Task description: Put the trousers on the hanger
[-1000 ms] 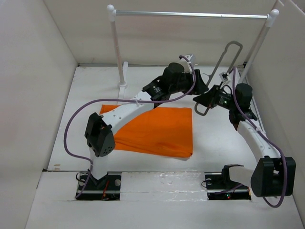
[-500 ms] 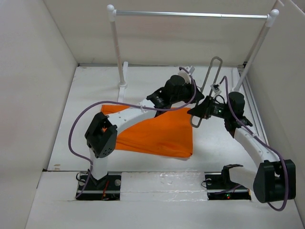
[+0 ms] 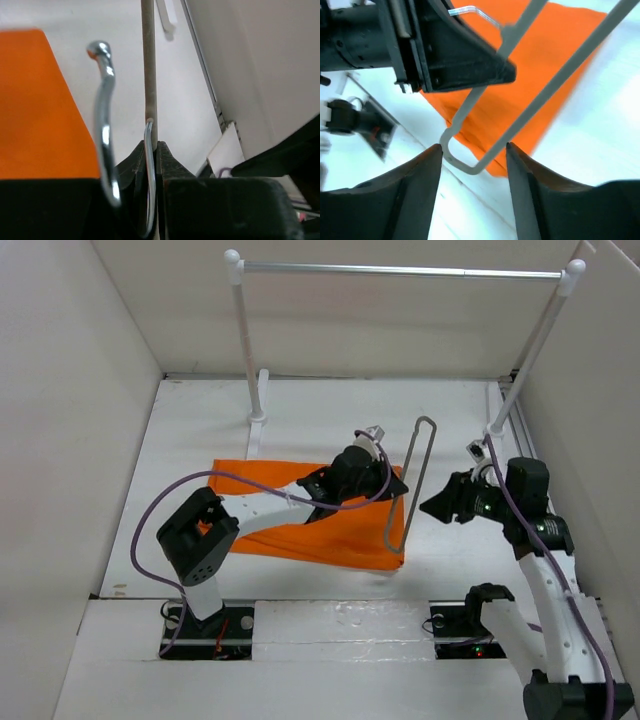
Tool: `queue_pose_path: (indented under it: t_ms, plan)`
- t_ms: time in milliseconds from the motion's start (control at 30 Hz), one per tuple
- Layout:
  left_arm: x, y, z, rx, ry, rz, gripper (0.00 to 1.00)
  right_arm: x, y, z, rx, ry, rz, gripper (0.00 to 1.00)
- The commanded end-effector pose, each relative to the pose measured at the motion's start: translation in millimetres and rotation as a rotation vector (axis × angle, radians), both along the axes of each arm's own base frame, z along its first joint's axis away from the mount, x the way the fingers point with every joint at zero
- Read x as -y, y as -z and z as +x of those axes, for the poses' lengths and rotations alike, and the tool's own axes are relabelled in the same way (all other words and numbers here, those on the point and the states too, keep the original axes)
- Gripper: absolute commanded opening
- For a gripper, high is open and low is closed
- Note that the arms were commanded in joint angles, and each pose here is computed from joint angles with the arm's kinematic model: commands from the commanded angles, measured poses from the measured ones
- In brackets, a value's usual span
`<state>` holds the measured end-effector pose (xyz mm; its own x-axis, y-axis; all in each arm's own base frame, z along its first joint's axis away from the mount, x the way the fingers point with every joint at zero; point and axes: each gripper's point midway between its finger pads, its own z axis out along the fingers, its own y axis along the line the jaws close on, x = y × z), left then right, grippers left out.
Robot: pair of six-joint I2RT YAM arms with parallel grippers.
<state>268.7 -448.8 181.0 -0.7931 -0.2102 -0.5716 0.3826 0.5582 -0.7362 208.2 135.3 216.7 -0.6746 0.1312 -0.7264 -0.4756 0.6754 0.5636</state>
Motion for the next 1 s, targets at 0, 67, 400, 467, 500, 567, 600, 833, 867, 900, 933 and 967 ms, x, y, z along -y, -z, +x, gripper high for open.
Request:
queue_pose_path:
  t_ms: [0,67,400,467,500,567,600,833,867,900,933,967]
  plan:
    - [15.5,-46.6,-31.3,0.029,0.046,-0.205,0.00,26.5,-5.3,-22.1,-0.004,0.100,-0.153,0.56]
    - [15.2,-28.6,-44.5,-0.019,0.049,-0.209,0.00,33.6,-16.3,-21.2,0.045,0.144,-0.181,0.23]
    - [11.4,42.9,-52.6,-0.102,-0.220,-0.156,0.00,30.6,18.8,25.5,0.176,0.056,-0.291,0.00]
    - [13.8,51.7,-46.2,-0.127,-0.264,-0.189,0.00,35.7,31.2,36.8,0.165,0.063,-0.365,0.00]
    - [14.7,52.4,-44.2,-0.139,-0.303,-0.207,0.00,35.1,29.7,45.4,0.195,0.067,-0.364,0.00]
    - [20.5,60.4,-39.5,-0.137,-0.335,-0.183,0.00,32.7,45.7,50.0,0.195,0.048,-0.343,0.00]
    - [23.2,62.7,-38.2,-0.125,-0.353,-0.164,0.00,33.4,54.1,55.1,0.184,0.054,-0.326,0.00]
    - [21.4,87.7,-29.3,-0.145,-0.420,-0.082,0.00,27.4,101.7,73.5,0.132,-0.017,-0.302,0.21]
    - [19.6,97.0,-29.7,-0.150,-0.424,-0.045,0.00,22.0,104.9,72.1,0.125,-0.043,-0.276,0.22]
    - [21.4,97.4,-30.4,-0.153,-0.416,-0.035,0.00,18.2,106.9,73.5,0.131,-0.057,-0.269,0.24]
    - [25.6,98.2,-35.0,-0.156,-0.402,-0.028,0.00,14.3,114.3,72.3,0.107,-0.070,-0.267,0.25]
    - [24.8,101.7,-35.4,-0.159,-0.403,-0.018,0.00,15.5,117.8,73.1,0.094,-0.060,-0.269,0.26]
